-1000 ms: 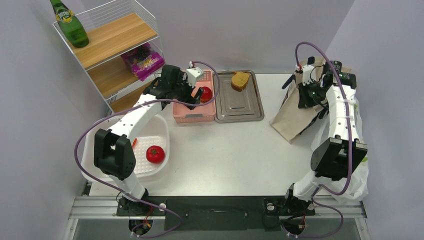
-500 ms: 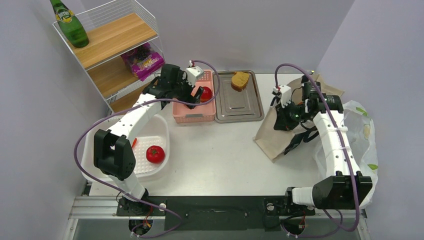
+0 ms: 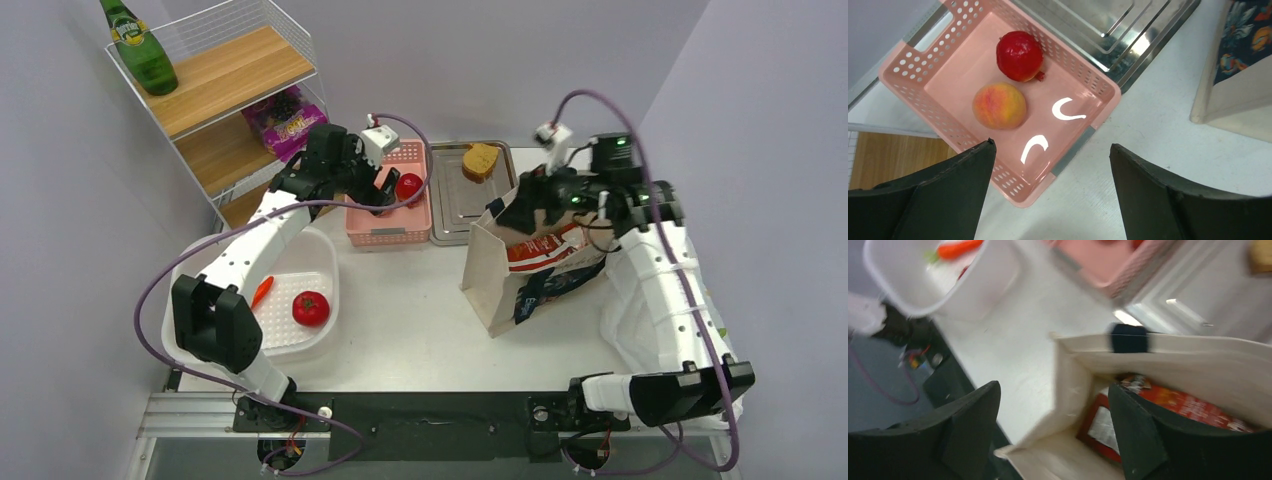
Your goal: Untie the knot of the grocery bags and take out the mixed food
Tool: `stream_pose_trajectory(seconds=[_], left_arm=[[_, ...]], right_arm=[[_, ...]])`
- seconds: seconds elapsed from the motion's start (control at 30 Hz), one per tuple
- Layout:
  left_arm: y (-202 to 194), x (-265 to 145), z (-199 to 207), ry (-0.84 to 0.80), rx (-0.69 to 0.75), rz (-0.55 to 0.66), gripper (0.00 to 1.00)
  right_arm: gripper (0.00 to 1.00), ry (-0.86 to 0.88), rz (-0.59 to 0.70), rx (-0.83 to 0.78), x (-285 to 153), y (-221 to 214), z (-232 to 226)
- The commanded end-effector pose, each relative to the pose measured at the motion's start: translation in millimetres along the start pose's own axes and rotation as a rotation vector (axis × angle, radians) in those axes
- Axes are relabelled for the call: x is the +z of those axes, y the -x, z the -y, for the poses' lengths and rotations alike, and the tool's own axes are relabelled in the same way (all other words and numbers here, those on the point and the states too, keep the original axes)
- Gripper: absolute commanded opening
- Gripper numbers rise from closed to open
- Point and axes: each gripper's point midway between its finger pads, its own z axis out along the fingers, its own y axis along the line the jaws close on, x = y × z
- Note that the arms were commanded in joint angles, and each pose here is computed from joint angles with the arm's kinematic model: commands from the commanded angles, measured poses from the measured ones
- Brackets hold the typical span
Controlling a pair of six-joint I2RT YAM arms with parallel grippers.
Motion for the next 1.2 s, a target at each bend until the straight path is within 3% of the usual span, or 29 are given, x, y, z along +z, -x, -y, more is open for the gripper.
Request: stream_pose_trajectory(seconds=[0.0,0.2,0.27,0.43,0.6,0.67,0.73,0.8,0.83,0.87,1.03,1.17], left_arm=[[65.8,-43.0,17.6,-0.085,0.036,0.212,0.83],[89.3,-49.2,89.2,-0.278,0.249,0.277,0.83],[87.3,-47.3,108.8,-0.298,0.343,0.269,0.83],[78.8,-49.3,142.2,-0.349,0.48,0.273,0.83],[74.8,-54.5,157.7,-0.386,0.506,0.285,0.83],[73.5,-56.5,157.2,-0.377,0.51,0.285,0.83],[72.5,-58.6,155.2,-0.361,0.508,0.287,0.83],[73.0,-63.1,155.1,-0.354,0.501,0.297,0.83],[74.8,-67.3,155.6,-0.354,0.499,0.307,0.83],[75.9,-69.3,156.8,-0.358,0.49,0.315,0.82],[93.6,-91.2,165.9,-0.379,0.468,0.41,0.75],[108.9,-105.9,179.3,-0.406,0.506,0.485,0.62]], right_arm=[[0.76,-0.207,0.099,0.021,-65.7,27.9,55.5],[0.77,-0.813,-0.033,0.103,-162.6,-5.6,172.5],[0.78,-0.903,-0.082,0.106,-177.3,-15.0,189.1],[0.8,-0.976,-0.211,0.067,-186.7,-34.3,220.8],[0.78,-0.874,-0.262,0.078,-164.8,-43.9,239.9],[0.72,-0.832,-0.308,0.106,-153.1,-53.9,251.7],[0.6,-0.809,-0.318,0.107,-148.6,-55.0,257.4],[0.31,-0.766,-0.306,0.109,-143.2,-51.3,254.3],[0.09,-0.747,-0.29,0.095,-143.2,-43.7,249.9],[0.03,-0.676,-0.267,0.099,-135.3,-40.5,236.7],[0.0,-0.465,-0.125,0.001,-107.5,-14.9,168.9],[0.0,-0.436,-0.026,-0.107,-94.0,-0.1,123.6]])
